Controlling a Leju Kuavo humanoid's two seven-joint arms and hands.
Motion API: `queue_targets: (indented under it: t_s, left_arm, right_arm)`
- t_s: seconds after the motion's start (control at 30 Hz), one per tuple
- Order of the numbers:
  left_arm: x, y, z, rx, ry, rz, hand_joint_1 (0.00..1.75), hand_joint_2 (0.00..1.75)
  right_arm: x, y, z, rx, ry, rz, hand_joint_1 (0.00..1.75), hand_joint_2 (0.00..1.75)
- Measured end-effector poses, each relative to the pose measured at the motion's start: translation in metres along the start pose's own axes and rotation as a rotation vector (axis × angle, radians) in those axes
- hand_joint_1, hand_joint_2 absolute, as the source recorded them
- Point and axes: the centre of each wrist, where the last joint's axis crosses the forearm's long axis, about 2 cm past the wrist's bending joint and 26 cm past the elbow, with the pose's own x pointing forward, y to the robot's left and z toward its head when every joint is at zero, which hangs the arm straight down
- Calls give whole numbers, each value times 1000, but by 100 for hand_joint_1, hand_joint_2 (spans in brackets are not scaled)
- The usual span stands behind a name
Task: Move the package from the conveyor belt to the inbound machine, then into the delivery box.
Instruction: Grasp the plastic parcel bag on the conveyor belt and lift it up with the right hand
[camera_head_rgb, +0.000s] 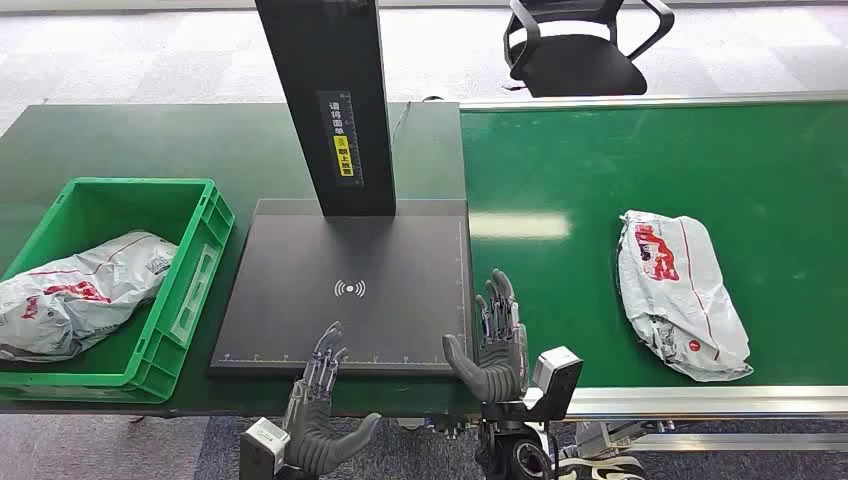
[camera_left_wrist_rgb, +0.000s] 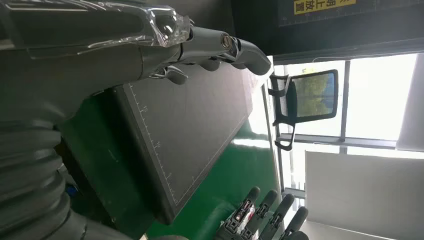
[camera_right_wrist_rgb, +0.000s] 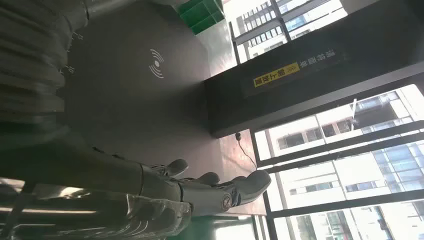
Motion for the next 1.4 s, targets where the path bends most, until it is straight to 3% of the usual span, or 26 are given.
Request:
queue_targets:
  t_s: [0.13,0.33,0.47,0.63,0.73,0.83,0.97,1.1,1.23,1.4]
  left_arm:
    - [0,0,0,8,-1,-7,0,175]
    - [0,1,0,39,5,-44,0,175]
    - [2,1,0,44,10,-50,0,175]
    - [4,2,-1,46,5,-52,0,175]
    - [5,2,-2,39,8,-46,0,175]
    - [4,2,-3,33,1,-27,0,175]
    - [3,3,-5,29,-19,-3,0,175]
    - [0,4,-8,18,-27,10,0,175]
    - [-2,5,-11,13,-28,14,0,175]
    - [-3,6,-14,11,-33,18,0,175]
  right_arm:
    - [0,-2,0,-30,0,106,0,175]
    - [6,-3,-3,-80,66,704,0,175]
    - [17,-5,-7,-116,108,1236,0,175]
    - [22,-11,-10,-141,149,1421,0,175]
    - [24,-27,-16,-147,295,1602,0,175]
    - [31,-72,-30,-186,382,1746,0,175]
    - [58,-168,-59,-234,489,1738,0,175]
    - [103,-249,-86,-262,679,1445,0,175]
    - [127,-282,-93,-343,748,1287,0,175]
    - [138,-289,-105,-421,878,1290,0,175]
